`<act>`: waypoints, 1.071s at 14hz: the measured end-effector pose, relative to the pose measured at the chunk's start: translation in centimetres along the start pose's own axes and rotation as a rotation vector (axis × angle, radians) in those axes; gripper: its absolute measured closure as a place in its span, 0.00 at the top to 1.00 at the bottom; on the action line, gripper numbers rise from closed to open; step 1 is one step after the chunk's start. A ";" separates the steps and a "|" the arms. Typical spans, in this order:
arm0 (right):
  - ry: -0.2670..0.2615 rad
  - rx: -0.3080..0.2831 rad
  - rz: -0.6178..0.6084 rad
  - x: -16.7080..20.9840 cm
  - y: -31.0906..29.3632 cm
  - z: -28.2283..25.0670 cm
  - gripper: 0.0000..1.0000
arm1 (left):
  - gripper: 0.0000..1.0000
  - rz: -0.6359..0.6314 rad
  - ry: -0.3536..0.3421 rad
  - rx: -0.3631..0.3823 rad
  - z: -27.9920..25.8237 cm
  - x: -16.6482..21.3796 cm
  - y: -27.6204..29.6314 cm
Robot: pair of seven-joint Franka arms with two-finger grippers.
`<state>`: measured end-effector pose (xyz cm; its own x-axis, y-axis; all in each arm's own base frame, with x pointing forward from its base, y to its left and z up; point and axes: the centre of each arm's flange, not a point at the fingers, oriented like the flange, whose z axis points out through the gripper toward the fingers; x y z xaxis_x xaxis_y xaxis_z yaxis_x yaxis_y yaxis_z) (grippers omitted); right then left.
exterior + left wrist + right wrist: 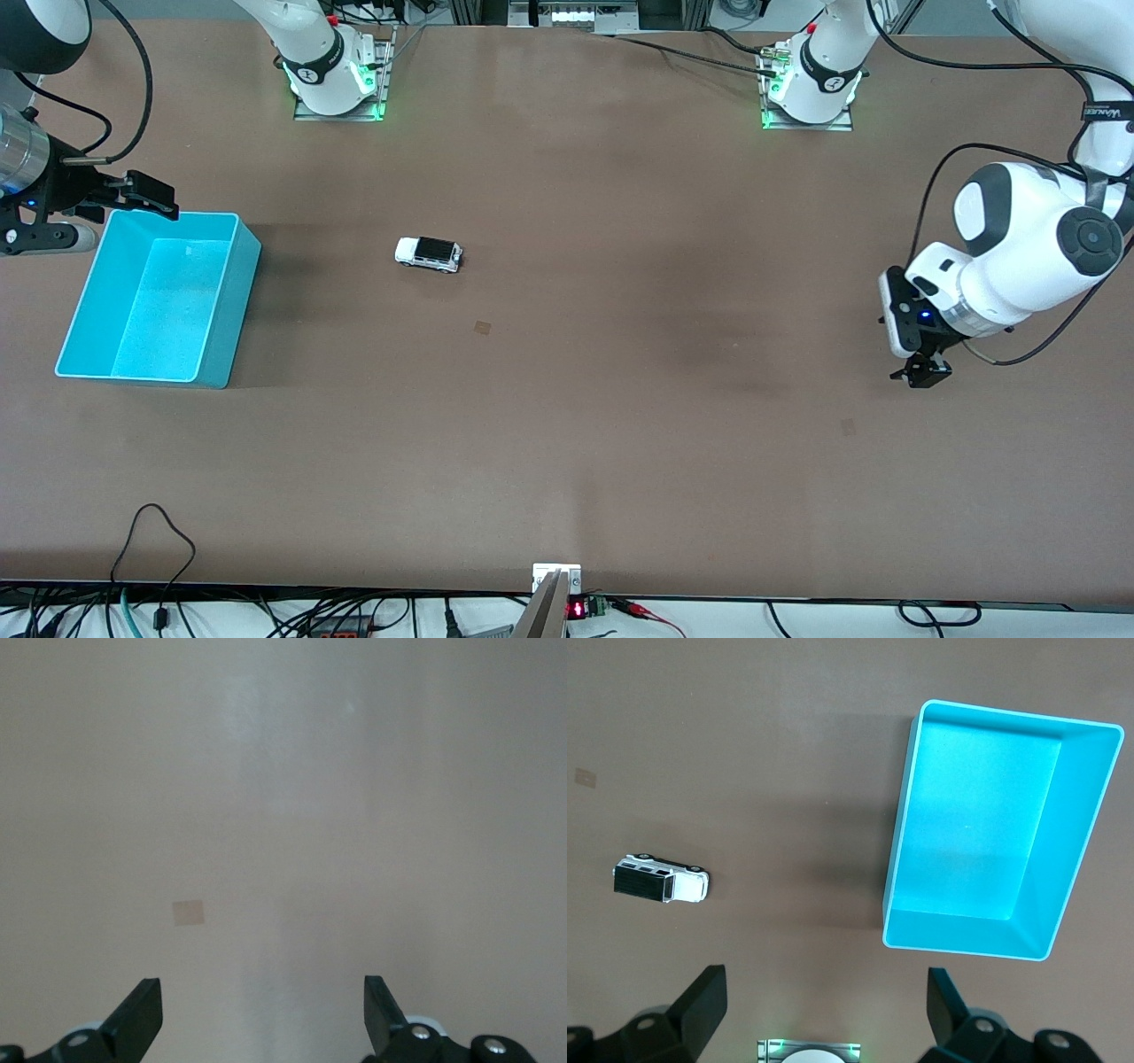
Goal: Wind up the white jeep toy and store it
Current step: 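Raise and withdraw the left gripper while the jeep rolls to a stop, then move the right gripper from the bin toward the stopped jeep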
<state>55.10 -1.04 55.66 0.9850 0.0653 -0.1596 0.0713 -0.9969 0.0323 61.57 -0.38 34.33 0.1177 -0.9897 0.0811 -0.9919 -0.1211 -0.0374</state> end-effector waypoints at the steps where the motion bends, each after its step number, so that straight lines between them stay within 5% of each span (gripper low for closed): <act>1: -0.001 0.000 0.000 0.0 0.0 0.0 1.00 | 1.00 -0.095 -0.004 -0.011 -0.2 0.2 0.2; 11: -0.022 0.000 -0.014 0.5 -0.7 0.8 1.00 | 1.00 -1.007 -0.056 -0.032 -6.2 -1.0 -0.9; 15: -0.039 0.001 -0.016 0.5 -0.8 1.2 1.00 | 1.00 -1.310 -0.066 0.013 -10.1 -2.3 -1.7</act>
<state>55.34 -0.29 54.37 0.9769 0.0800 -0.1981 0.0874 -0.9958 0.0288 62.53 2.83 44.23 0.9901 -0.1397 0.0160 -0.1401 -0.9899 0.0220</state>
